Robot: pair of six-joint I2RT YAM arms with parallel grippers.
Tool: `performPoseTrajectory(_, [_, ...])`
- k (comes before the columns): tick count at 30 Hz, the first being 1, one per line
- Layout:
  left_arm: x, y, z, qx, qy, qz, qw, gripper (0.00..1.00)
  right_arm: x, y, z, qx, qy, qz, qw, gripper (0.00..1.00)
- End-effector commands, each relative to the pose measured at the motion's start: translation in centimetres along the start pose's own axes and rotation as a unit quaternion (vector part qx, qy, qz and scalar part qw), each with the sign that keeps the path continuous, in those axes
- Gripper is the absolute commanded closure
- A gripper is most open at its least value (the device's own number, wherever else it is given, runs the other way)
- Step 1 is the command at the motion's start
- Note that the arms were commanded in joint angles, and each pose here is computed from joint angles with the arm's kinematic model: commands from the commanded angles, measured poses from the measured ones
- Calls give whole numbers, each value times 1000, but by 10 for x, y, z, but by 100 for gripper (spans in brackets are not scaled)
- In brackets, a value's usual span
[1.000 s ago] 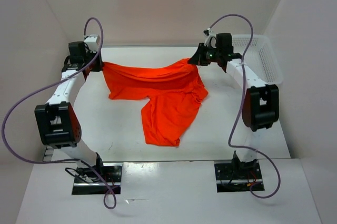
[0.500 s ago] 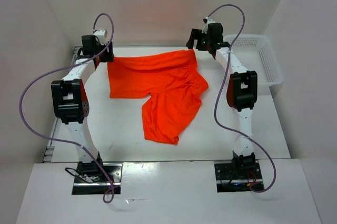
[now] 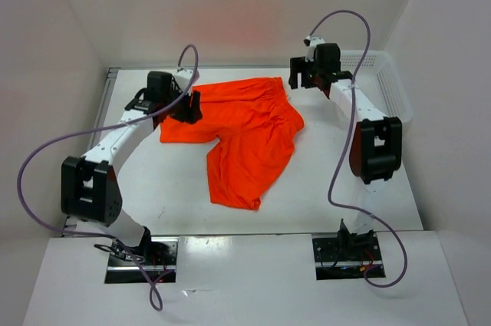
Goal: Fold and stack the shorts
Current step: Flatten the shorts out
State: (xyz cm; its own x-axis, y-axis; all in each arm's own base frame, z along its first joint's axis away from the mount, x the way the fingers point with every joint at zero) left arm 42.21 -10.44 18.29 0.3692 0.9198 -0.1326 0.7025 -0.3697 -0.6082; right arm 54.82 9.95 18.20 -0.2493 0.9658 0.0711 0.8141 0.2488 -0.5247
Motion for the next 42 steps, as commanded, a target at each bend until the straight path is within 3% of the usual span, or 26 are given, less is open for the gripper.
performPoseTrajectory(1, [-31, -13, 71, 101, -27, 72, 992, 41, 3, -39, 29, 33, -53, -28, 998, 15])
performPoseTrajectory(3, [-49, -12, 102, 140, -28, 99, 985, 42, 4, -44, 53, 56, -49, -43, 996, 19])
performPoseTrajectory(6, [-67, -4, 133, 182, -19, 118, 976, 32, 5, -44, 77, 78, -45, -45, 995, 15])
performPoseTrajectory(10, [-70, 23, 142, 173, 9, 102, 980, 23, 4, -35, 94, 91, -38, -45, 994, 15])
performPoseTrajectory(15, [-64, 47, 147, 188, 7, 94, 978, 22, 4, -30, 112, 111, -20, -54, 992, 15])
performPoseTrajectory(18, [-63, 54, 151, 194, 6, 94, 977, 28, 7, -28, 126, 124, -12, -63, 990, 15])
performPoseTrajectory(21, [-71, 58, 157, 201, 4, 114, 973, 44, 9, -27, 139, 139, 2, -67, 988, 18])
performPoseTrajectory(23, [-74, 62, 155, 197, 3, 125, 972, 64, 5, -25, 146, 146, 6, -55, 988, 18])
performPoseTrajectory(24, [-77, 63, 158, 201, -1, 135, 970, 82, 3, -25, 151, 152, 11, -46, 987, 19])
performPoseTrajectory(25, [-79, 64, 151, 190, 1, 143, 971, 90, -1, -22, 154, 154, 9, -34, 987, 20])
performPoseTrajectory(26, [-80, 66, 143, 182, 3, 143, 973, 99, -1, -21, 162, 163, 11, -34, 986, 25])
performPoseTrajectory(28, [-78, 65, 138, 182, 5, 135, 974, 100, -1, -19, 166, 168, 12, -34, 985, 38])
performPoseTrajectory(29, [-74, 62, 124, 176, 10, 118, 977, 100, -1, -19, 166, 168, 12, -34, 985, 63])
performPoseTrajectory(32, [-35, 55, 83, 161, 7, 32, 986, 100, 7, -19, 169, 174, -13, -46, 984, 100])
performPoseTrajectory(34, [-5, 47, 56, 141, -6, -12, 990, 100, 15, -18, 165, 170, -22, -49, 984, 100])
performPoseTrajectory(36, [-4, 42, 34, 124, -2, -18, 992, 100, 17, -17, 160, 165, -22, -54, 985, 100])
performPoseTrajectory(38, [-35, 39, 5, 101, 21, 16, 995, 100, 24, -16, 153, 157, -19, -63, 985, 100])
performPoseTrajectory(39, [-73, 40, -6, 92, 41, 66, 993, 100, 28, -15, 149, 153, -23, -66, 986, 100])
performPoseTrajectory(41, [-114, 40, 1, 114, 51, 135, 983, 100, 33, -15, 149, 153, -27, -71, 985, 100])
performPoseTrajectory(42, [-132, 43, 10, 130, 54, 167, 976, 93, 37, -14, 149, 154, -31, -70, 985, 100])
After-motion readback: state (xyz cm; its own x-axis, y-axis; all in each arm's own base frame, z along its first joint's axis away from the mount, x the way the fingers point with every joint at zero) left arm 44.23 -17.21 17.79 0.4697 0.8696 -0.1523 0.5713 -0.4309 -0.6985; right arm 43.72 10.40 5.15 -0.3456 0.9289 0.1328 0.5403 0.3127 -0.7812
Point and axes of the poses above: each gripper's point midway between its finger pads, its own y axis out along the fingers, its own x axis along the line the jaws close on, z = x × y, the point moved 2 cm from there along -y, back along the fingers, and after that the axes turned 2 degrees about -y, right-handed, at the moved point
